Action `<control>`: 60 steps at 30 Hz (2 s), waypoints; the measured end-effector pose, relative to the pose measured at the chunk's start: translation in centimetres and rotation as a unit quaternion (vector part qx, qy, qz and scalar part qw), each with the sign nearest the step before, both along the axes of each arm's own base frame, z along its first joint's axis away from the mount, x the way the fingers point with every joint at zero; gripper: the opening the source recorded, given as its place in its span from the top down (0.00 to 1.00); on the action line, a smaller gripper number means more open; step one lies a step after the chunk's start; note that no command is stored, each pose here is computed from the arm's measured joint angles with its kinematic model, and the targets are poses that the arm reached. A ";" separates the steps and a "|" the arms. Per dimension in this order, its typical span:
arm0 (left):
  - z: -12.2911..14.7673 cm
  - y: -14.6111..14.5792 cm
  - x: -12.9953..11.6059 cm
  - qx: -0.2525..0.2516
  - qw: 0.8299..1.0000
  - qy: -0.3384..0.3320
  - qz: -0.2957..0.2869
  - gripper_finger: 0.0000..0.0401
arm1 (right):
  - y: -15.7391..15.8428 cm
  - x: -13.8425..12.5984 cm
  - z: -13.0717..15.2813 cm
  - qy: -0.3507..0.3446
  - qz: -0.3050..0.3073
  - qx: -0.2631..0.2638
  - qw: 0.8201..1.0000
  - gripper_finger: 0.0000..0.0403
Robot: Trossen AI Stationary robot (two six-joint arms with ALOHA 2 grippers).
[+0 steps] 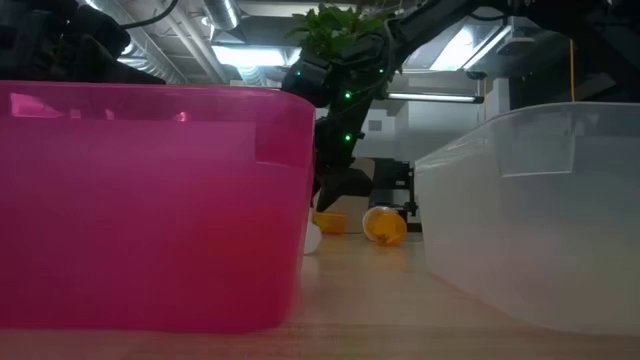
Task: Pick and place medicine bottles into bin by pill shape (circle, oval)
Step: Put the top large orange pill bottle into the red bin
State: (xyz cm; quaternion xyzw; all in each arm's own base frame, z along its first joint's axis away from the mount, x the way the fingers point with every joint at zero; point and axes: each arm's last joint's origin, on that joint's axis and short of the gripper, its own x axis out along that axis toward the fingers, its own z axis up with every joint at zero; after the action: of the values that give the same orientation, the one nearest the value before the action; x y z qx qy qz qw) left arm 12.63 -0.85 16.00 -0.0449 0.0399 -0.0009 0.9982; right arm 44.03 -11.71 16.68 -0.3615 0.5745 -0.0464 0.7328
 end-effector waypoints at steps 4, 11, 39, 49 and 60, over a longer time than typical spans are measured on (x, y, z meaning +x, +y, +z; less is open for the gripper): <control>0.0 0.0 0.0 0.001 1.000 0.000 0.000 0.43 | -0.1 0.0 0.0 0.001 0.002 0.005 1.000 0.47; 0.0 0.0 0.0 0.000 1.000 0.000 0.000 0.43 | -0.2 0.1 -1.4 0.013 0.000 0.017 1.000 0.47; 0.0 0.0 0.0 0.001 1.000 0.000 0.000 0.43 | 4.3 0.6 -3.3 0.059 0.014 0.146 0.987 0.47; 0.0 0.0 0.0 0.000 1.000 0.000 0.000 0.43 | 6.0 1.8 -1.7 0.010 -0.028 0.271 0.962 0.47; 0.0 0.0 0.0 0.000 1.000 0.000 0.000 0.43 | 6.0 2.0 -1.5 -0.017 -0.087 0.288 0.953 0.54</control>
State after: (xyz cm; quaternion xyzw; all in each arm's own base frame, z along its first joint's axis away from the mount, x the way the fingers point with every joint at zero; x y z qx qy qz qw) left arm 12.62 -0.85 15.99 -0.0448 0.0403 -0.0009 0.9982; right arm 46.02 -5.73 15.20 -0.0828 0.5797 0.0516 0.8089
